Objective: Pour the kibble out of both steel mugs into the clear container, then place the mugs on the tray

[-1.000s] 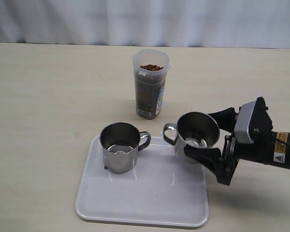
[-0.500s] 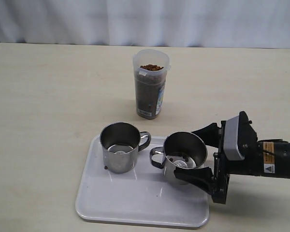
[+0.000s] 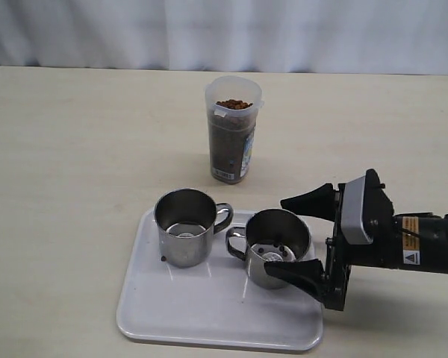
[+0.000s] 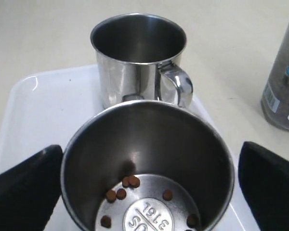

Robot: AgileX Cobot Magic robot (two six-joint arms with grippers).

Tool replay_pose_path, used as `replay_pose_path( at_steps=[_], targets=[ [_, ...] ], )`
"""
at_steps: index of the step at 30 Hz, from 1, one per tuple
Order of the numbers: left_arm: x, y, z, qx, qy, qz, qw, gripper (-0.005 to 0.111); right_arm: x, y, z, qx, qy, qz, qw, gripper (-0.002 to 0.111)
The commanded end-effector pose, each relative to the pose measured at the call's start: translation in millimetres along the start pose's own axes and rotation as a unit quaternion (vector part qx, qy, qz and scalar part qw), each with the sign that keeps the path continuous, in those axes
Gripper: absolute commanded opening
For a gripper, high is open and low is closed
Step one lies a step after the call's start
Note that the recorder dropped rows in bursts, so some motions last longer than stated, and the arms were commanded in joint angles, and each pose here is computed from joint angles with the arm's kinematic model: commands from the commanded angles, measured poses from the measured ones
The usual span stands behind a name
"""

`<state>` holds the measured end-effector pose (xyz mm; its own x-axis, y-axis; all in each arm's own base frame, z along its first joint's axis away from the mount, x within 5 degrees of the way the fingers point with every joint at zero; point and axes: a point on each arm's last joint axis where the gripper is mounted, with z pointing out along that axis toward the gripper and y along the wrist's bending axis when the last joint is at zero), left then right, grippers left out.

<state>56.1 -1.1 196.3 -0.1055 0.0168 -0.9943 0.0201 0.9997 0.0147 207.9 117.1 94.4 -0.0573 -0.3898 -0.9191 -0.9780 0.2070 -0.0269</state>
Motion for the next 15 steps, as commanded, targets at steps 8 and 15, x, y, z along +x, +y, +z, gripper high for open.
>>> replay_pose_path(
  at_steps=[8, 15],
  targets=[
    [-0.4, -0.5, -0.1, 0.004, -0.006, -0.003, 1.000, 0.000, -26.5, 8.0, -11.9, -0.026, -0.013, -0.038, 0.999, 0.079],
    [-0.4, -0.5, -0.1, 0.004, -0.006, -0.003, 1.000, 0.000, -57.5, -1.4, -39.7, 0.104, 0.052, 0.061, 0.991, 0.077]
  ],
)
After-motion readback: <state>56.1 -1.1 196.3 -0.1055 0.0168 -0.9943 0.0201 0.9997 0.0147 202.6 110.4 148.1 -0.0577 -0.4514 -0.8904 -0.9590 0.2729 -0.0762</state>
